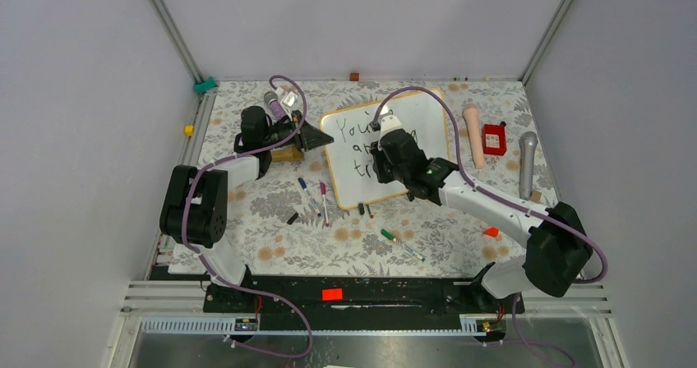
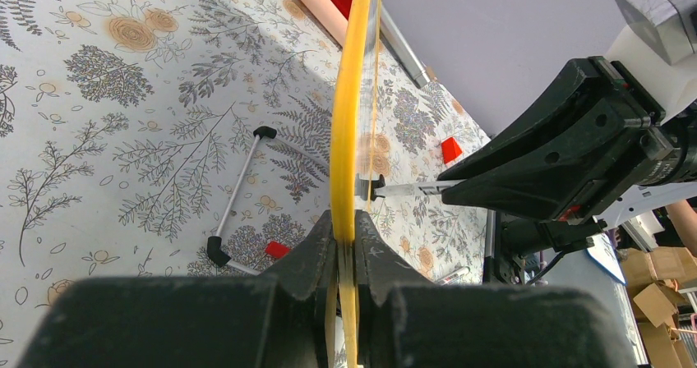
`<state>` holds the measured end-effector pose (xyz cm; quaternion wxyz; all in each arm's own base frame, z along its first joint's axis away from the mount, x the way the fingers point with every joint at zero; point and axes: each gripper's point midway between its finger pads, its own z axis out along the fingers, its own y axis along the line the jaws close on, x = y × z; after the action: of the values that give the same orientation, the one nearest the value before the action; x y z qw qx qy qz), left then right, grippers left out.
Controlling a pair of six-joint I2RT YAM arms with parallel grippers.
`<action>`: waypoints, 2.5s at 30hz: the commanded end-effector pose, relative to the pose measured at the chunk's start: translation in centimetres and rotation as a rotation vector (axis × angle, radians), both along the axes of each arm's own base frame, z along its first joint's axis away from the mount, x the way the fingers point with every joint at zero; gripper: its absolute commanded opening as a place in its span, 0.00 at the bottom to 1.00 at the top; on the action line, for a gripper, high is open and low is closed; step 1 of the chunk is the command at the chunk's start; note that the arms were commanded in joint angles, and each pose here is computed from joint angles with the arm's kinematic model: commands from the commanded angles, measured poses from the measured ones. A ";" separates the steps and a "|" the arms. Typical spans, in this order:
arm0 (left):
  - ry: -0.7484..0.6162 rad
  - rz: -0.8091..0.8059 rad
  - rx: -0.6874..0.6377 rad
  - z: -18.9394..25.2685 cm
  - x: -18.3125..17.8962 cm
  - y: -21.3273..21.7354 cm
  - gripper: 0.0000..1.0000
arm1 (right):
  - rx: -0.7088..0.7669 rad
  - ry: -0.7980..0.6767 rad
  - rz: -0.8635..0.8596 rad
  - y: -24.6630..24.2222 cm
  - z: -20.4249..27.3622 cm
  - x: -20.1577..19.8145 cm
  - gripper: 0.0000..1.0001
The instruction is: Write a sentence on the whiteboard
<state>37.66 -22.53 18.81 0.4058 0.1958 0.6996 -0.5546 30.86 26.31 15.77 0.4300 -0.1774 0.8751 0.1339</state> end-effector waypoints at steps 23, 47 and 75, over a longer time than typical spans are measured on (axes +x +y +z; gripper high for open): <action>-0.138 -0.019 0.015 1.6 -0.2 0.1 0.00 | 0.018 -0.001 -0.005 1.1 0.1 1.1 0.00; -0.135 -0.015 0.015 1.6 0.0 0.1 0.00 | 0.099 -0.058 0.007 0.0 3.0 -0.3 0.00; -0.140 -0.019 0.013 1.9 -0.4 0.2 0.00 | -0.016 -0.032 -0.078 -2.3 0.3 1.3 0.00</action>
<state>37.58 -22.47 18.93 0.4053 0.1953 0.7003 -0.5543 31.00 24.71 15.69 0.4313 -0.1638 0.8775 0.1314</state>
